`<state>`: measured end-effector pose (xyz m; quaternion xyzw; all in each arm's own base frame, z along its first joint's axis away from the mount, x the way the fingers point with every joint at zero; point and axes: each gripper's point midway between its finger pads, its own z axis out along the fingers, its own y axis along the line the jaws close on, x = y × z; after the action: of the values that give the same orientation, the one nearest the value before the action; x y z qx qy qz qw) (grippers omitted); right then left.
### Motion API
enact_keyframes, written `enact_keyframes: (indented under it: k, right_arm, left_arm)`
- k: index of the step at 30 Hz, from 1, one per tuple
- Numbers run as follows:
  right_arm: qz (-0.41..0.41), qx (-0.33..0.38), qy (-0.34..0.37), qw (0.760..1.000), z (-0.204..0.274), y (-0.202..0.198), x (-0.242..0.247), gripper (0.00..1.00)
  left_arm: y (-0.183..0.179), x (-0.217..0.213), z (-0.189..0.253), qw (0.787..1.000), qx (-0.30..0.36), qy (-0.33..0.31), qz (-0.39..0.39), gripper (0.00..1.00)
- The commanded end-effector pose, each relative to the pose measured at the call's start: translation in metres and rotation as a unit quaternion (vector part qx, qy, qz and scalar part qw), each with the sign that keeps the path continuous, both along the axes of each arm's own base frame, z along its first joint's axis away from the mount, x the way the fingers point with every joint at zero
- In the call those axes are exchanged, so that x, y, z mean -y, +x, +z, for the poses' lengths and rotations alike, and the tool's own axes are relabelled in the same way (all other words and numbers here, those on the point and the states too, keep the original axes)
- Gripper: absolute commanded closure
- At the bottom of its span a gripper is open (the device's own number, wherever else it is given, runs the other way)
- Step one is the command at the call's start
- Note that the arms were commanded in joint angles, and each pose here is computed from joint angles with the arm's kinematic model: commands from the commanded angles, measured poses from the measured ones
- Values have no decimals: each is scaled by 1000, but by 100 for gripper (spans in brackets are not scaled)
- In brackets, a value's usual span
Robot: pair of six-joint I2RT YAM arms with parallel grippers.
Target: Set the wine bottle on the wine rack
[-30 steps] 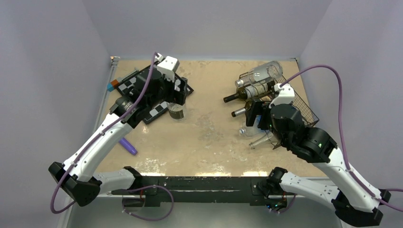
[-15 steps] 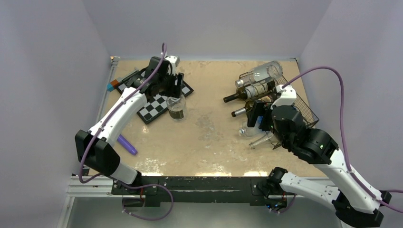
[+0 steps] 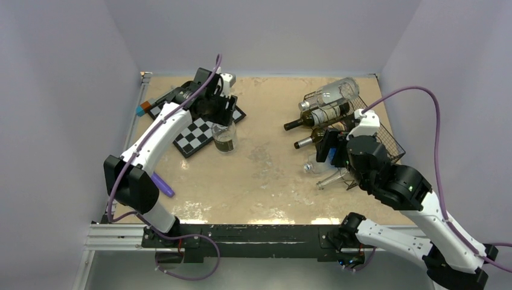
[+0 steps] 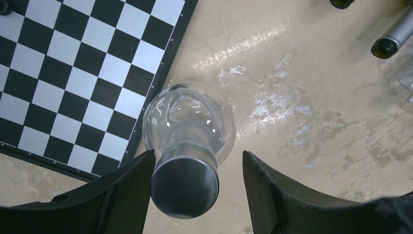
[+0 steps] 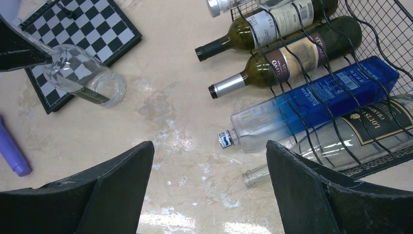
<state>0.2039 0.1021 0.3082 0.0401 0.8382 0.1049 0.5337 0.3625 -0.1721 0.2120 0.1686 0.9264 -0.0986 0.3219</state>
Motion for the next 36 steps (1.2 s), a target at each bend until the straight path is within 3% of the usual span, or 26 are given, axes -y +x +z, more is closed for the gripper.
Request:
enact_keyframes:
  k: [1, 9, 21, 23, 28, 29, 33, 36]
  right_arm:
    - [-12, 0, -6, 1000, 0, 2, 3, 11]
    - [-16, 1, -5, 1000, -1, 1, 5, 11]
    - [-17, 3, -7, 1000, -4, 0, 9, 11]
    - [-17, 2, -8, 1000, -5, 0, 9, 11]
    - [-18, 0, -10, 1000, -8, -1, 10, 11]
    - [-18, 1, -10, 1000, -7, -1, 10, 11]
    - [-16, 1, -10, 1000, -7, 0, 8, 11]
    - [-14, 2, -12, 1000, -6, 1, 7, 11]
  left_arm:
    - [0, 2, 7, 1000, 0, -7, -12, 31]
    - [4, 6, 6, 1000, 2, -8, -26, 43]
    - [11, 6, -3, 1000, -8, 7, -26, 43]
    - [11, 6, -5, 1000, -10, 9, -26, 50]
    - [10, 5, -11, 999, -21, 17, -32, 95]
    - [9, 4, -12, 999, -23, 18, -32, 100]
    - [2, 12, -5, 999, -26, -9, -44, 100]
    - [-7, 28, 14, 996, -18, -64, -56, 100]
